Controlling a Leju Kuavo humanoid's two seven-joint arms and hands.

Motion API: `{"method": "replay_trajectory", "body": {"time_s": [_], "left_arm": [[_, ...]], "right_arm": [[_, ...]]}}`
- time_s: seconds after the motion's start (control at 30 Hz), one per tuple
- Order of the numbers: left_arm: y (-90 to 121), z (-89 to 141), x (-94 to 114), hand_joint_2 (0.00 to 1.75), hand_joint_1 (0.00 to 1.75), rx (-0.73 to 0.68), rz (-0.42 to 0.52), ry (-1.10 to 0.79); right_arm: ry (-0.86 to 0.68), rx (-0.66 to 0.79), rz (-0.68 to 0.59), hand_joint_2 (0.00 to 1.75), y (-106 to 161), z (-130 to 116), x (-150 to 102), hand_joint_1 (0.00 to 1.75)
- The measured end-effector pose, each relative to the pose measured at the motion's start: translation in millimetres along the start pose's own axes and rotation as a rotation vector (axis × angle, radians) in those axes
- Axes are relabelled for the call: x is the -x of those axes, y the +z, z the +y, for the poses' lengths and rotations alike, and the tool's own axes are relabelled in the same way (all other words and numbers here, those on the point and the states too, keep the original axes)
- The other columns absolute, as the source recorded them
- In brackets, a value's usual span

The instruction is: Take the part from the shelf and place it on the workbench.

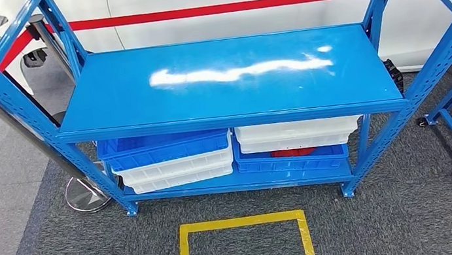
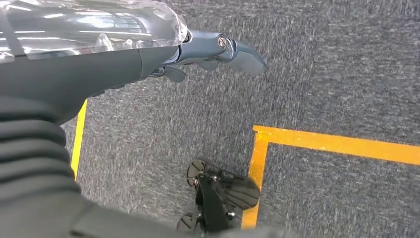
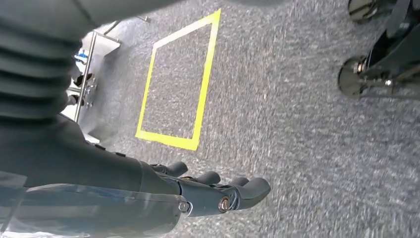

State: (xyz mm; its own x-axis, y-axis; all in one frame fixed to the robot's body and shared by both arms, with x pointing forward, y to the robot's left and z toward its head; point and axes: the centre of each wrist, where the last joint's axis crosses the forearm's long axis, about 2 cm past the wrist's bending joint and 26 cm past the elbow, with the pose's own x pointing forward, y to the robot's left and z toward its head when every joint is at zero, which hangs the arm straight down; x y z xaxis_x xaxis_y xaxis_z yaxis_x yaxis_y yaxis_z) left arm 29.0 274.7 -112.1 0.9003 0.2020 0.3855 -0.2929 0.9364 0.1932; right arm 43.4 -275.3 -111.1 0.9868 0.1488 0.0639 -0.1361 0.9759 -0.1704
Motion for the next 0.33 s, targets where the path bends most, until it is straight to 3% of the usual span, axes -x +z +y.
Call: {"method": "replay_trajectory", "body": {"time_s": [0.33], "left_arm": [[0.1, 0.0, 0.0, 1.75, 0.00, -0.012, 0.023, 0.002]], "right_arm": [[0.014, -0.011, 0.012, 1.75, 0.0, 0.0, -1.7, 0.00]]}}
